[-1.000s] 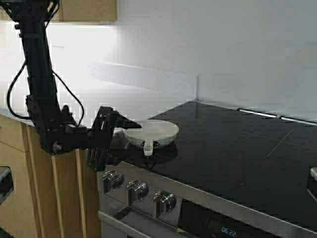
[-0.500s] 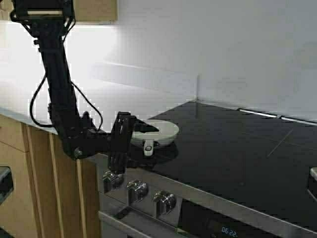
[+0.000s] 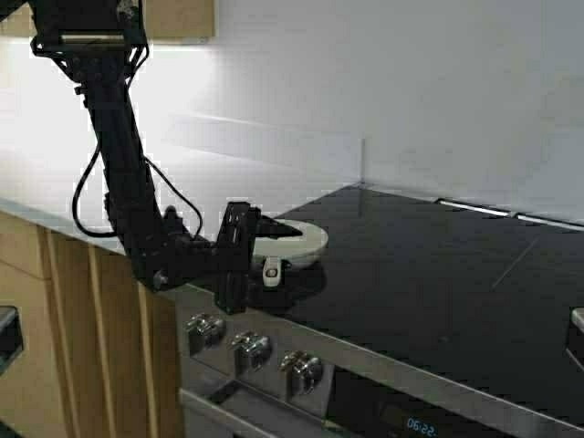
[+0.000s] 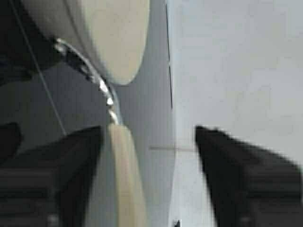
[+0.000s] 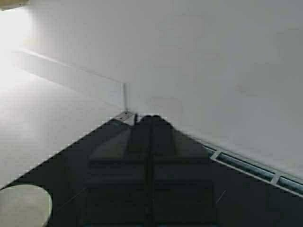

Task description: Wash the pan

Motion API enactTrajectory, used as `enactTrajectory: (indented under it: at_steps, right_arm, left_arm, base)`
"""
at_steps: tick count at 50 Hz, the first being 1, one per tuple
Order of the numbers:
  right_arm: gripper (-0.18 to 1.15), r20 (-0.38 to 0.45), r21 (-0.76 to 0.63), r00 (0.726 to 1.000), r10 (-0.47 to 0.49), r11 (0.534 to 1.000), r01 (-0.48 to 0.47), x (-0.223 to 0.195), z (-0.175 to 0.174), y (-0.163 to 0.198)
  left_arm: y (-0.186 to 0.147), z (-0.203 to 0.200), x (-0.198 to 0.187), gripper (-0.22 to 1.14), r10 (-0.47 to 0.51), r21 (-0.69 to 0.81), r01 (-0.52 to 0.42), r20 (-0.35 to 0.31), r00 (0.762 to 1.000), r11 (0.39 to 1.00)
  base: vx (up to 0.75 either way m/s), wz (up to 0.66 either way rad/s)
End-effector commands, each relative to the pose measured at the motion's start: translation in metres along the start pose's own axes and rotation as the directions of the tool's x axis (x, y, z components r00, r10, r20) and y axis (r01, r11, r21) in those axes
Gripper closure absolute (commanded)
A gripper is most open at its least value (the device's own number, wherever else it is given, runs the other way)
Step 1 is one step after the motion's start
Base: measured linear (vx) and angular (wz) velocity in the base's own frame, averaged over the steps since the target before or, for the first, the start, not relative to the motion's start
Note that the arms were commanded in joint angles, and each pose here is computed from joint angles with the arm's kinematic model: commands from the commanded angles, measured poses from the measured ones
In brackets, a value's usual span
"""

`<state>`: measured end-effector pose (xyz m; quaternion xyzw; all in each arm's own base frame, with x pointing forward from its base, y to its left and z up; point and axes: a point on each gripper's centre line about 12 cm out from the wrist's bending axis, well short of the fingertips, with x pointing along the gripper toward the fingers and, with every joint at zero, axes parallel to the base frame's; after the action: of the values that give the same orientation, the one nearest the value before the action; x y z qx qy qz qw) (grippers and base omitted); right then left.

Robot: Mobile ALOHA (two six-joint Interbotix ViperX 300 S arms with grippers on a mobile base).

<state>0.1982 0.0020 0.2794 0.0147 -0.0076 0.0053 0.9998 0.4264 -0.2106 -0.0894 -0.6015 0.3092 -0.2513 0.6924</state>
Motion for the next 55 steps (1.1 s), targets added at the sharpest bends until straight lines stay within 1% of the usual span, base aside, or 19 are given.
enactTrajectory:
  at_steps: [1, 2, 6, 8, 9, 11, 15, 17, 24, 40, 51, 55]
  right_arm:
    - [0.90, 0.012, -0.001, 1.000, 0.002, 1.000, -0.002, 0.003, 0.006, 0.001]
    - [0.90, 0.015, -0.002, 1.000, 0.001, 1.000, -0.001, 0.002, 0.007, 0.000]
    - [0.90, 0.014, -0.001, 1.000, 0.002, 1.000, -0.002, 0.002, 0.006, 0.001]
    - [0.90, 0.014, -0.002, 1.000, 0.001, 1.000, -0.001, 0.002, 0.006, 0.000]
    - [0.90, 0.014, -0.001, 1.000, 0.002, 1.000, -0.002, 0.002, 0.006, 0.001]
    - [0.90, 0.012, -0.002, 1.000, 0.001, 1.000, -0.001, 0.002, 0.006, 0.000]
    - [0.90, 0.015, -0.001, 1.000, 0.002, 1.000, -0.002, 0.002, 0.007, 0.001]
    - [0.90, 0.014, -0.002, 1.000, 0.001, 1.000, -0.001, 0.002, 0.006, 0.000]
    - [0.90, 0.012, -0.003, 1.000, 0.000, 1.000, 0.000, 0.002, 0.006, 0.000]
    - [0.90, 0.009, -0.039, 1.000, 0.010, 0.999, -0.009, 0.002, 0.004, 0.001]
    - [0.90, 0.016, -0.036, 1.000, 0.011, 0.999, -0.011, 0.003, 0.008, 0.002]
    - [0.90, 0.006, -0.036, 1.000, 0.011, 0.999, -0.011, 0.005, 0.006, 0.002]
  left_arm:
    - [-0.011, 0.003, 0.006, 0.33, -0.029, -0.010, 0.029, -0.002, 1.000, 1.000]
    - [-0.010, 0.003, 0.006, 0.42, -0.028, -0.019, 0.027, -0.002, 1.000, 0.999]
    - [-0.008, 0.002, 0.006, 0.86, -0.028, -0.031, 0.028, -0.003, 1.000, 0.999]
    - [-0.008, 0.003, 0.006, 1.01, -0.027, -0.037, 0.027, 0.003, 1.000, 0.999]
    - [-0.009, 0.002, 0.007, 1.05, -0.028, -0.038, 0.028, 0.003, 1.000, 0.999]
    - [-0.009, 0.003, 0.007, 1.04, -0.029, -0.042, 0.029, 0.009, 1.000, 0.999]
    - [-0.013, 0.003, 0.006, 0.88, -0.041, -0.043, 0.041, 0.010, 0.999, 0.998]
    - [-0.016, 0.003, 0.006, 0.83, -0.048, -0.042, 0.048, 0.010, 0.999, 0.998]
    - [-0.029, 0.005, 0.006, 0.90, -0.085, -0.031, 0.085, 0.010, 0.996, 0.996]
    - [-0.084, 0.008, -0.002, 0.89, -0.177, -0.003, 0.177, 0.008, 0.984, 0.984]
    - [-0.114, 0.005, -0.020, 0.89, -0.202, 0.007, 0.202, 0.021, 0.979, 0.979]
    - [-0.121, 0.003, -0.028, 0.89, -0.202, 0.016, 0.201, 0.029, 0.979, 0.979]
  base:
    - [0.00, 0.00]
    - [0.00, 0.00]
    - [0.00, 0.00]
    - [0.00, 0.00]
    - [0.00, 0.00]
    - [0.00, 0.00]
    - [0.00, 0.00]
    - [0.00, 0.00]
    - [0.00, 0.00]
    - [0.00, 0.11]
    - [0.03, 0.29]
    - [0.05, 0.46]
